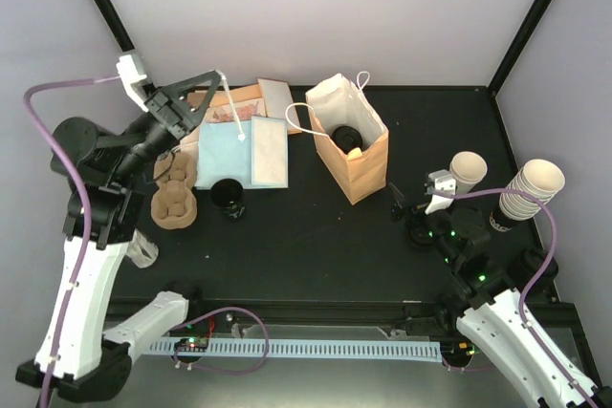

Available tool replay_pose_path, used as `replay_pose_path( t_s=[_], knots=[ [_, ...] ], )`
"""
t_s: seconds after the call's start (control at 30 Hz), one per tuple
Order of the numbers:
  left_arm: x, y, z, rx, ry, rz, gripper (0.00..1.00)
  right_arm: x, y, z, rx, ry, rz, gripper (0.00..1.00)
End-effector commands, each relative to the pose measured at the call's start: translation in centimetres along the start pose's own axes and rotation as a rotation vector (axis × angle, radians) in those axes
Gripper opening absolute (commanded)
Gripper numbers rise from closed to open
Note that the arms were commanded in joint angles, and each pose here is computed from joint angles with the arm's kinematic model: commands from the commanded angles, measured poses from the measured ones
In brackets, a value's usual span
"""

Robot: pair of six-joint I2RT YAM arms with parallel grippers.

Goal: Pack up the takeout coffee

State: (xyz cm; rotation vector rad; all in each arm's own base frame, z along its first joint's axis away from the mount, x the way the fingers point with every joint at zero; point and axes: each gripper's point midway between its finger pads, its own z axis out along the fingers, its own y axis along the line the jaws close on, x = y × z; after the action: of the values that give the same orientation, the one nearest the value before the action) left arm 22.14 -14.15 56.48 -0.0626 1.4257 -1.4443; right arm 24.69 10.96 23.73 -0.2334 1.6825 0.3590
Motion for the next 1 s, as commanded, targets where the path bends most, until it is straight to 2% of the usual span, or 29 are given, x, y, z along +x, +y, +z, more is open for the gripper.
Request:
replay_pose_path(
  t_s=[0.0, 0.33, 0.6, 0.77, 0.97],
  knots=[
    [-0.2, -2.2, 3.2, 0.103, -0.006, 0.016, 0.01, -1.2, -0.4, -0.3, 0.021, -0.044, 0.006, 1.00],
    [3.2, -1.5, 11.9, 0.123, 0.096, 0.004, 0.01, -1.4, -0.3, -0.6, 0.014, -0.061, 0.014, 1.00],
    [7.0, 5.5, 17.4, 0.010, 0.166, -0.043, 0.02, -1.4, -0.3, -0.6, 0.012, -0.073, 0.019, 1.00],
    [10.3, 10.6, 19.4, -0.072, 0.229, -0.066, 0.02, -1.5, -0.4, -0.6, 0.018, -0.075, 0.018, 1.00],
    [11.4, 12.7, 20.4, -0.104, 0.249, -0.055, 0.02, -1.4, -0.4, -0.7, 0.019, -0.076, 0.018, 1.00]
  ],
)
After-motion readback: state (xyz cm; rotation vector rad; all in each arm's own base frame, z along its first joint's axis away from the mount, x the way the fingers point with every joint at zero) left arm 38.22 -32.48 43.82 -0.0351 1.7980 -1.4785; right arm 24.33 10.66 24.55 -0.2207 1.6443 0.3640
